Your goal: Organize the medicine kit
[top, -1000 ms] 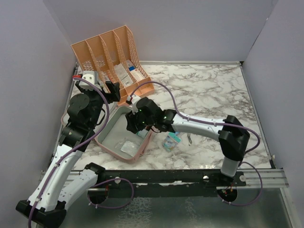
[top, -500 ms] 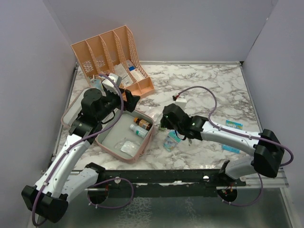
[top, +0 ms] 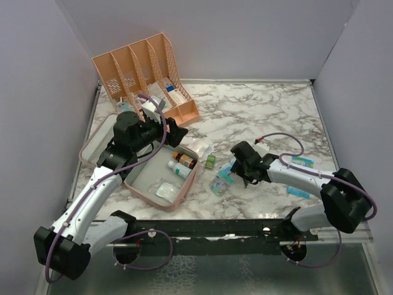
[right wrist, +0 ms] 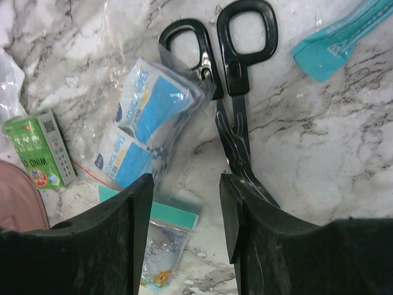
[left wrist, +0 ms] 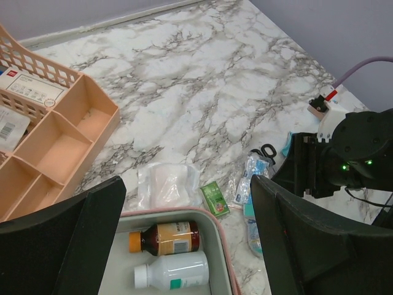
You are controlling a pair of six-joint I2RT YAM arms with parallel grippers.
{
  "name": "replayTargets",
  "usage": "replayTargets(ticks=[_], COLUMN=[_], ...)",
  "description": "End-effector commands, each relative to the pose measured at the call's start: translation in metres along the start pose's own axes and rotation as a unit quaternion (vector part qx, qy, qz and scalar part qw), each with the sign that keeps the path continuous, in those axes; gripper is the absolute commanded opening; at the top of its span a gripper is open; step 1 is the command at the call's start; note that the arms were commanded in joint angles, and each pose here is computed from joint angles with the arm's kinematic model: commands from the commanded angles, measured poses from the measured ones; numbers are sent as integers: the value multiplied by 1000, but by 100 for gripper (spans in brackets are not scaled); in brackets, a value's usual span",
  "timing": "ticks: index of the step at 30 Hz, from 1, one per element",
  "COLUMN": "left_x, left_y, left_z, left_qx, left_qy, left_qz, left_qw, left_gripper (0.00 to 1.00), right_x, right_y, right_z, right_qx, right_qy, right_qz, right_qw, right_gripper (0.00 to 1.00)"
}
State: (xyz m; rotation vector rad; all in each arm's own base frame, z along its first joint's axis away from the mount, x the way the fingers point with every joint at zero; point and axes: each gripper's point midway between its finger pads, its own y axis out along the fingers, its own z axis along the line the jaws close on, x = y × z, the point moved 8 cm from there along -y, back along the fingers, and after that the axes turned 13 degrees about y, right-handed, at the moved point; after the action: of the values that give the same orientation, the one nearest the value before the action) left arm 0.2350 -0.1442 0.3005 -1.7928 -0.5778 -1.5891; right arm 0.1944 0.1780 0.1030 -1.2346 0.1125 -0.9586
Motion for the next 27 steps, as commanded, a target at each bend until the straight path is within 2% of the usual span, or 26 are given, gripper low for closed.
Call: replayTargets(ticks=[1, 7, 12, 19, 27], left_x=[7, 5, 4, 2, -4], left_y=[2, 2, 1, 0, 3], left_z=[1, 2, 2, 3, 2], left_qx=[3, 9, 12, 18, 19], left_qy=[5, 4, 3, 3, -26], left_qz=[-21, -19, -19, -19, -11], left_qw=[1000, 1000, 1000, 1000, 999], left_gripper=[86, 86, 86, 86, 86], right_x=[11, 11, 9, 10, 26], right_y=[5, 14, 25, 29, 16], right_z=[10, 17, 16, 10, 23], right_qx=[30, 29, 13, 2, 57], right_qy=[51, 55, 58, 55, 10], right_qz=[-5, -10, -7, -21, -60], right_qw=[998, 998, 998, 998, 997], right_gripper=[48, 46, 39, 22, 4])
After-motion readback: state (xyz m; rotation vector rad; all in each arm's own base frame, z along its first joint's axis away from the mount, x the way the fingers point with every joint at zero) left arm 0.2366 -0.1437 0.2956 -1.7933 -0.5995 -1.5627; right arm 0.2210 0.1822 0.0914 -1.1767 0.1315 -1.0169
